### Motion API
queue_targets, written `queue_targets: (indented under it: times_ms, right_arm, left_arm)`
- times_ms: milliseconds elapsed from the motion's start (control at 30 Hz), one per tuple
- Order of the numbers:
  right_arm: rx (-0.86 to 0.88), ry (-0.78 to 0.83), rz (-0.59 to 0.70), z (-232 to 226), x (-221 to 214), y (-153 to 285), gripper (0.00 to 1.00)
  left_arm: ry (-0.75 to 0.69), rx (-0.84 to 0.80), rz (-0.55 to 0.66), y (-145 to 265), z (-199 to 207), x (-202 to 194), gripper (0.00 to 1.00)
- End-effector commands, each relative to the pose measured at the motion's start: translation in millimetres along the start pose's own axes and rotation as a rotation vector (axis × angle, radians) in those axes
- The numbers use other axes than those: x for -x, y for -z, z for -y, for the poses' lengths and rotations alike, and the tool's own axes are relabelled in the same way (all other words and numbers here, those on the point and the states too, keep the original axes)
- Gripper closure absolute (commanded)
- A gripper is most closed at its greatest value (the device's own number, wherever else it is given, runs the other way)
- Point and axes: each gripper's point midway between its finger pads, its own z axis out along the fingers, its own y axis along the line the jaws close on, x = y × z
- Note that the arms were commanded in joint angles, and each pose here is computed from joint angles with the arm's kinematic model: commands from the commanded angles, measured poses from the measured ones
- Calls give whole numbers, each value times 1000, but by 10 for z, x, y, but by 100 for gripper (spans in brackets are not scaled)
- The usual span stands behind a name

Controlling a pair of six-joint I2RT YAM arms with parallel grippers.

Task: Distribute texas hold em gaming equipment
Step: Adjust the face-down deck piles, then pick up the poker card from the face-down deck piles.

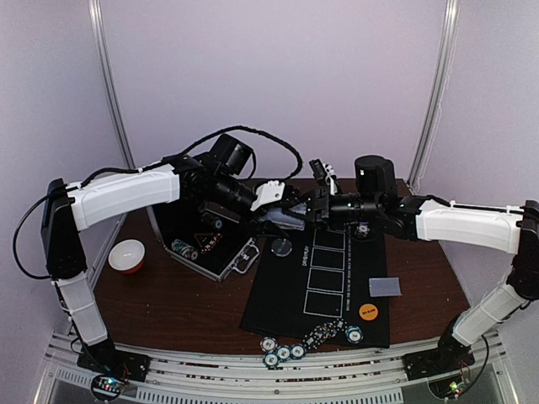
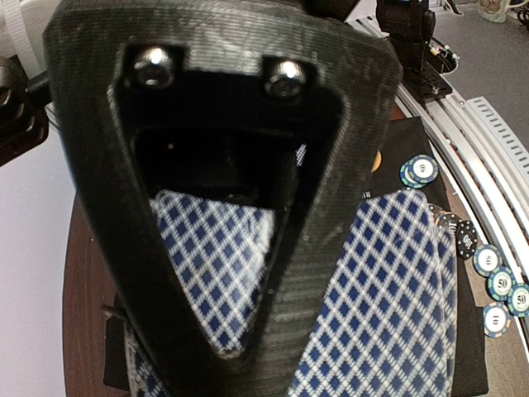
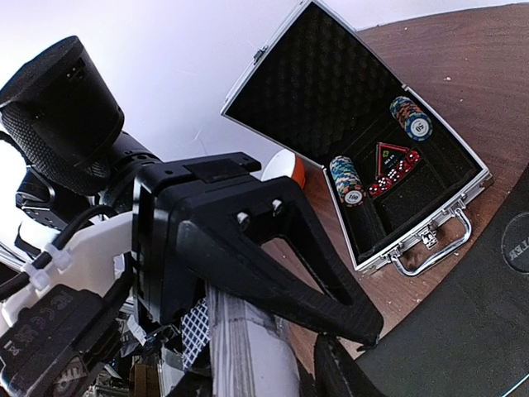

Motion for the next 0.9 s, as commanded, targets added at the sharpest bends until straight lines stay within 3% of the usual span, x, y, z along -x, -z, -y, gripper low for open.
queue_targets:
  times_ms: [0, 467, 867]
  right_arm:
    - [-21, 45, 35, -93, 124, 112, 62]
    - [-93, 87, 23, -76, 162, 214, 58]
    - [-39, 77, 23, -194, 209, 188, 52]
  left_arm:
    - [-32, 13, 40, 78, -26, 153, 42]
    - [-8, 24, 22, 55, -40, 88, 42]
    - [18, 33, 63, 47, -63, 93, 42]
